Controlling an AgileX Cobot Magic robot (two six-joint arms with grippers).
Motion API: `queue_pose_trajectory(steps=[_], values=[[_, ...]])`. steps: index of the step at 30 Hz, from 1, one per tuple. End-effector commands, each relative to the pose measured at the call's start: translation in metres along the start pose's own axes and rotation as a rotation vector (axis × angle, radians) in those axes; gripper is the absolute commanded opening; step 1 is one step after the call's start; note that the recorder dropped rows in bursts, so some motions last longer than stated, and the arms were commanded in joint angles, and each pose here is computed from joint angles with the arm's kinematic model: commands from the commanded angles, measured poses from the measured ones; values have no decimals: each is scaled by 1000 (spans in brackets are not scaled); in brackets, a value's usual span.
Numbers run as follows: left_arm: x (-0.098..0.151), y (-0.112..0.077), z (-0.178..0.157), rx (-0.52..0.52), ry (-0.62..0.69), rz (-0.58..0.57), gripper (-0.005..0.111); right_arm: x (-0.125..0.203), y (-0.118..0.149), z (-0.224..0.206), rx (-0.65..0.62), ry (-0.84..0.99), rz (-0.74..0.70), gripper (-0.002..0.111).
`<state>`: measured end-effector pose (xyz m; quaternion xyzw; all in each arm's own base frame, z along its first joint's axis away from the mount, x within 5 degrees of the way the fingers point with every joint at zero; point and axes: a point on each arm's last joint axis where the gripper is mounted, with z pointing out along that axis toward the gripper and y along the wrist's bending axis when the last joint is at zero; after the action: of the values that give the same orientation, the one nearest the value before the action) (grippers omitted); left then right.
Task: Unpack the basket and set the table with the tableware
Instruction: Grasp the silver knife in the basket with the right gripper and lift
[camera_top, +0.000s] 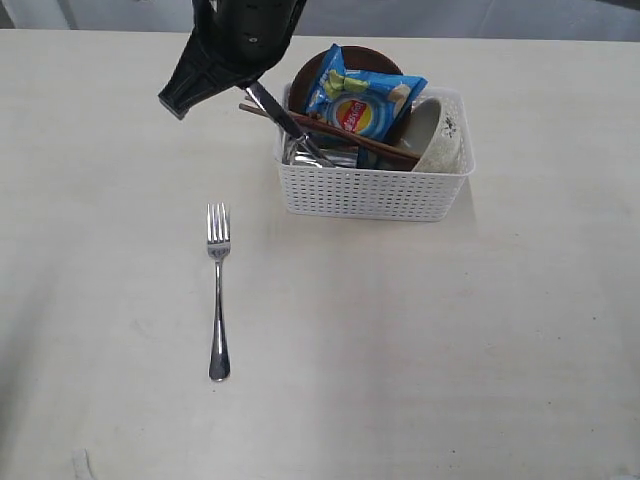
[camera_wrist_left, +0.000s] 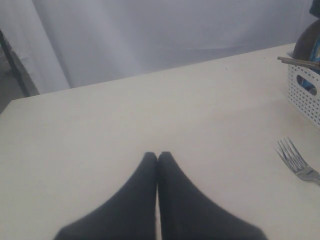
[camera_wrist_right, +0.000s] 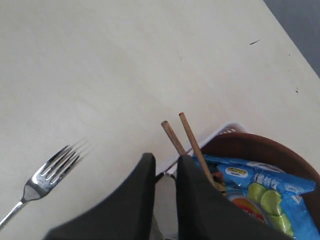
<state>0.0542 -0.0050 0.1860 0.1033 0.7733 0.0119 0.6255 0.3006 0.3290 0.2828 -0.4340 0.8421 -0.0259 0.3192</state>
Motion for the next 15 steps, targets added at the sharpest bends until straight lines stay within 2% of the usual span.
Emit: queue_pose_trajectory(steps=[1, 15], values=[[0, 0, 0, -1, -8, -18, 0, -9, -6, -13, 13, -46, 22, 0], [0, 0, 0, -1, -8, -18, 0, -32, -19, -47, 29, -96, 81, 0]])
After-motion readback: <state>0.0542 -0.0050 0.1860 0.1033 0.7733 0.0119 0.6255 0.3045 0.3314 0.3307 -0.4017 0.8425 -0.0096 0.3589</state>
